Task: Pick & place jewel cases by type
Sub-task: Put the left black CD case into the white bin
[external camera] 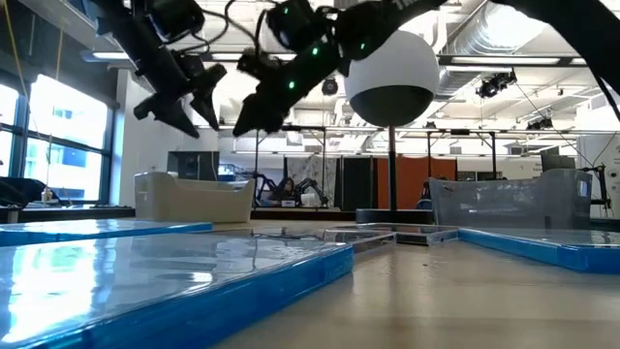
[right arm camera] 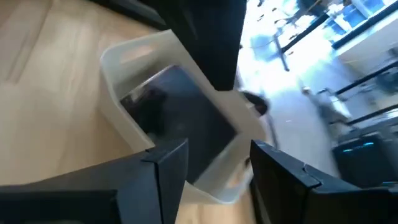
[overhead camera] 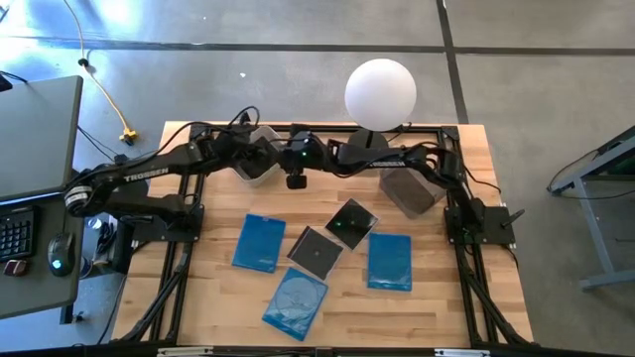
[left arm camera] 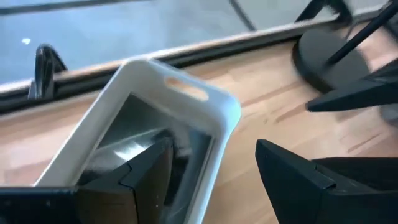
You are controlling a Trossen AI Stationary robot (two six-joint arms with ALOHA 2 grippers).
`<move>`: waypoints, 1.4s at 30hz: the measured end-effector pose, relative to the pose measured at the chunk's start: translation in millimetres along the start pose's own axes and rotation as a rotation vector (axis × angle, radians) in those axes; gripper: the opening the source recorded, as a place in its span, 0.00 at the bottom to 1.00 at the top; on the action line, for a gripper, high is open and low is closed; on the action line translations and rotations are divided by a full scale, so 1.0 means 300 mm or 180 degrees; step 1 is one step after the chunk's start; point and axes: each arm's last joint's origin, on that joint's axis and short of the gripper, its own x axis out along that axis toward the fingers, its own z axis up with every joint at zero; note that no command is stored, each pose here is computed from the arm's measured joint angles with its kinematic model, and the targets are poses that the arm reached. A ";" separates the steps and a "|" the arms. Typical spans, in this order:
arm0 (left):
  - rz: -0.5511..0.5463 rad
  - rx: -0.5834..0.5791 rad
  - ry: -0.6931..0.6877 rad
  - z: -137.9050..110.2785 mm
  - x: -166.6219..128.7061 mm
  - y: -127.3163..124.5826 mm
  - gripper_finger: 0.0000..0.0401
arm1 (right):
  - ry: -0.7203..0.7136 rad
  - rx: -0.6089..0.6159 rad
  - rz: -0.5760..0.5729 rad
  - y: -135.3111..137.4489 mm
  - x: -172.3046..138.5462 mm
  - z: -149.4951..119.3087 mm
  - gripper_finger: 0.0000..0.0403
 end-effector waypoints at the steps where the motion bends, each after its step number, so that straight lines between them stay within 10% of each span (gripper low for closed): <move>1: -0.0023 -0.0002 -0.0007 0.001 -0.009 0.002 0.57 | 0.0036 -0.0055 -0.0031 -0.001 -0.018 0.012 0.42; 19: -0.1300 0.0565 0.0515 -0.038 -0.057 -0.072 0.57 | 0.0260 -0.0823 0.0191 0.067 -0.438 0.211 0.42; 29: -0.1583 0.0824 0.0979 -0.152 -0.059 -0.188 0.57 | 0.0701 -0.0945 0.1397 0.322 -0.535 0.121 0.39; 42: -0.1200 0.0637 0.1805 -0.355 0.040 -0.303 0.57 | 0.0916 -0.0942 0.1925 0.662 -0.604 -0.079 0.42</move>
